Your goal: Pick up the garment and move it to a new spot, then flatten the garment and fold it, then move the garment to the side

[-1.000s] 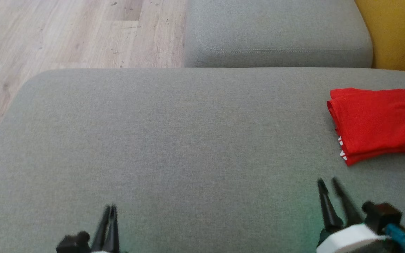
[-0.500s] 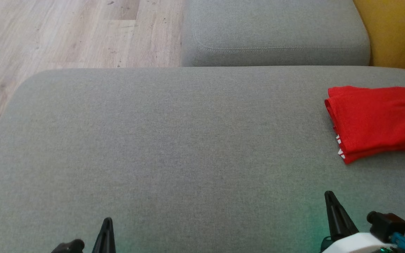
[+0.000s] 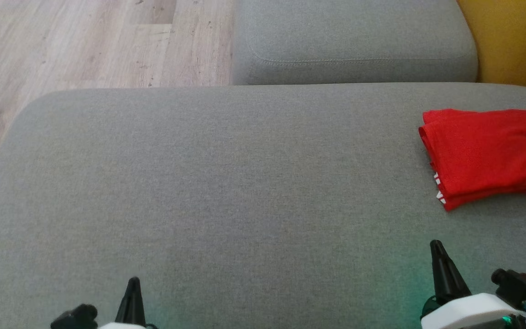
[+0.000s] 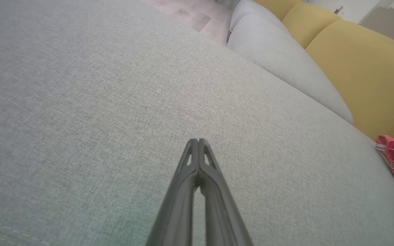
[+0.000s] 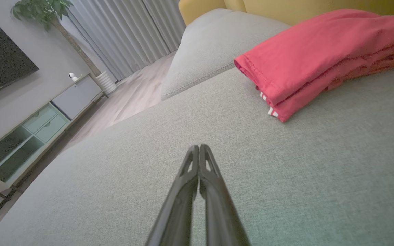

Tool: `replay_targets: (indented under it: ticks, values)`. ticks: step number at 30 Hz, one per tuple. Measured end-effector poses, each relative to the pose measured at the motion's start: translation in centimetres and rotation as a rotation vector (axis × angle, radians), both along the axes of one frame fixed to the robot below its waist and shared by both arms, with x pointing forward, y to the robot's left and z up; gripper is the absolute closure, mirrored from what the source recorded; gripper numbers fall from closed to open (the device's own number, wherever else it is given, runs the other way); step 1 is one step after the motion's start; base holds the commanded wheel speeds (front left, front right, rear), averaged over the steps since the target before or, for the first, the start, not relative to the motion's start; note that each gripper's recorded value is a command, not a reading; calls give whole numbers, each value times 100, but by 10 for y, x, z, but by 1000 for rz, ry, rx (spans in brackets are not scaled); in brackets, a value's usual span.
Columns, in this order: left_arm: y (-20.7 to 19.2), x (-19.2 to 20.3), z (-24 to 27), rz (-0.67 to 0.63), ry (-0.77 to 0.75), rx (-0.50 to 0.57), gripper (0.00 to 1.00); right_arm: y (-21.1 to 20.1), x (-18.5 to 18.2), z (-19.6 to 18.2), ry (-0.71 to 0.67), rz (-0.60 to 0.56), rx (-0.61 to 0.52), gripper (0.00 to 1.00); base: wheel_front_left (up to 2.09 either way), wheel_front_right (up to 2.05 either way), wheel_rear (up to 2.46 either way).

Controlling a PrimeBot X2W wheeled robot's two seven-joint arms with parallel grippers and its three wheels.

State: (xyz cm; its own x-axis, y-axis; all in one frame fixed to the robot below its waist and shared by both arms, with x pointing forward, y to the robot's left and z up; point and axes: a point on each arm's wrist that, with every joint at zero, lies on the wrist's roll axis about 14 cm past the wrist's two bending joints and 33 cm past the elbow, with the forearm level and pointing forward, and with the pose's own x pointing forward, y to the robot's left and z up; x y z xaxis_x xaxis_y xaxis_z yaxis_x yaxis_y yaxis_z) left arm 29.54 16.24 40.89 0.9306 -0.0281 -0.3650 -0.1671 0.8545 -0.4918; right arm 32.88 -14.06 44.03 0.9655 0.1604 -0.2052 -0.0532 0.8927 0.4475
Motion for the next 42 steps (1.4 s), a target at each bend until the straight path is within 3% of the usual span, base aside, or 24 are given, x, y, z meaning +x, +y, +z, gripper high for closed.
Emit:
replay_targets:
  ticks: [42]
  values:
    - [8, 34, 19, 122, -23, -413, 100, -25, 20, 12, 26, -175, 457, 100, 0, 0, 0]
